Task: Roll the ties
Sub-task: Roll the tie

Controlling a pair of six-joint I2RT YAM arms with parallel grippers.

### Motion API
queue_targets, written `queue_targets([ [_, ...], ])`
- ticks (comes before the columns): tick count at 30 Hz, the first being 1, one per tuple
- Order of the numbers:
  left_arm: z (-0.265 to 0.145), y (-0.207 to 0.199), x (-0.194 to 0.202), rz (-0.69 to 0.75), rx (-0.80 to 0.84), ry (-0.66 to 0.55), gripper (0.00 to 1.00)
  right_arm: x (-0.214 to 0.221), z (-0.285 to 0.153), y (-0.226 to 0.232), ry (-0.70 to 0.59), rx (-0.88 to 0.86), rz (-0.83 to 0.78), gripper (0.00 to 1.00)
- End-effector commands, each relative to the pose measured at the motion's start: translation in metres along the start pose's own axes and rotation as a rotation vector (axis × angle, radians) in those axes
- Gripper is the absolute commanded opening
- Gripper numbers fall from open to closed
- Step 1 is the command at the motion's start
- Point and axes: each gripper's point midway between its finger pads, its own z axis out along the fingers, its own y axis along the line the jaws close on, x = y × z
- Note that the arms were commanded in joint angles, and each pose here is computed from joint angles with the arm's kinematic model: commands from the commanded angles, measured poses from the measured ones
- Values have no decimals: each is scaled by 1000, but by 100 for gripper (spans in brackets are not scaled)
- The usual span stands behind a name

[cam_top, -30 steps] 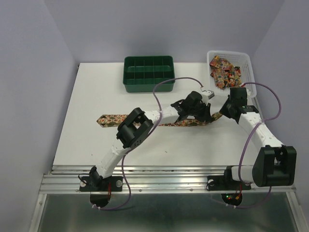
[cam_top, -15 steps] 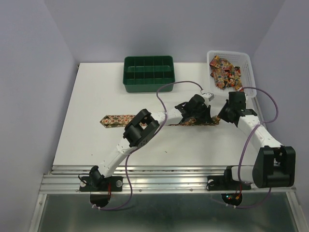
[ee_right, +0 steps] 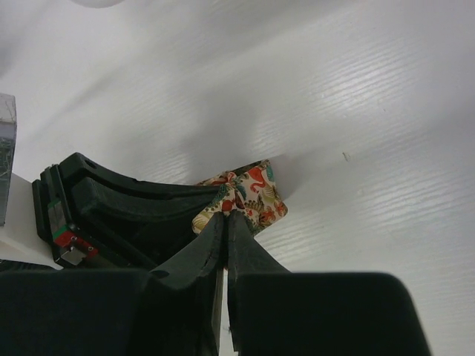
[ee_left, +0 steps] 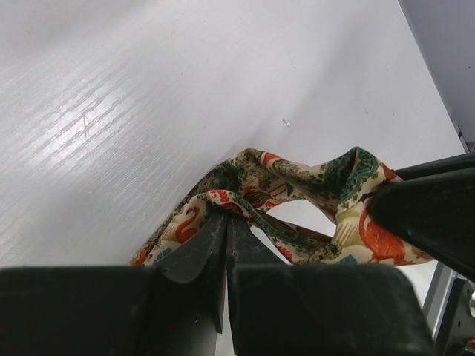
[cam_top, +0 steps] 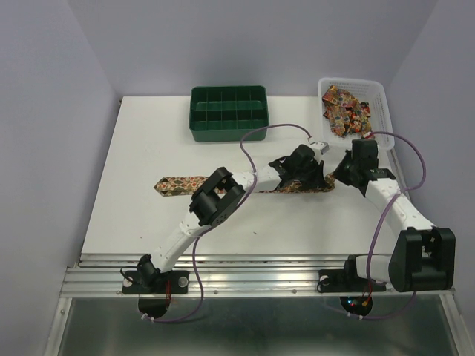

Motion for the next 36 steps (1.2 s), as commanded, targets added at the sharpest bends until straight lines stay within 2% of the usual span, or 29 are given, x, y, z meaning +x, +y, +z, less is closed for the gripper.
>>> queue_targets([
  [1, 0, -18, -22, 20, 32, -57, 12, -3, -4, 17, -23, -90, 12, 6],
  [10, 1, -15, -17, 15, 31, -49, 12, 17, -2, 24, 39, -150, 52, 18],
  [17, -1, -14, -16, 16, 27, -51, 12, 14, -9, 33, 37, -197, 68, 33],
  [25, -2, -9, -11, 12, 15, -43, 11, -10, -20, 14, -64, -66, 125, 40],
  [28, -2, -6, -9, 8, 12, -44, 10, -25, -25, -9, -156, 58, 159, 44],
  [29, -3, -7, -11, 8, 17, -48, 10, -35, -27, -28, -223, 161, 194, 50],
  [31, -3, -5, -10, 6, 14, -46, 10, -38, -30, -47, -251, 266, 207, 53],
  [32, -3, -4, -8, 5, 14, -43, 10, -38, -27, -58, -260, 331, 211, 53],
  [35, -4, -5, -9, 3, 19, -44, 10, -31, -15, -67, -200, 380, 200, 48],
  [36, -5, -5, -9, 4, 20, -43, 10, -21, -3, -64, -146, 373, 181, 41],
])
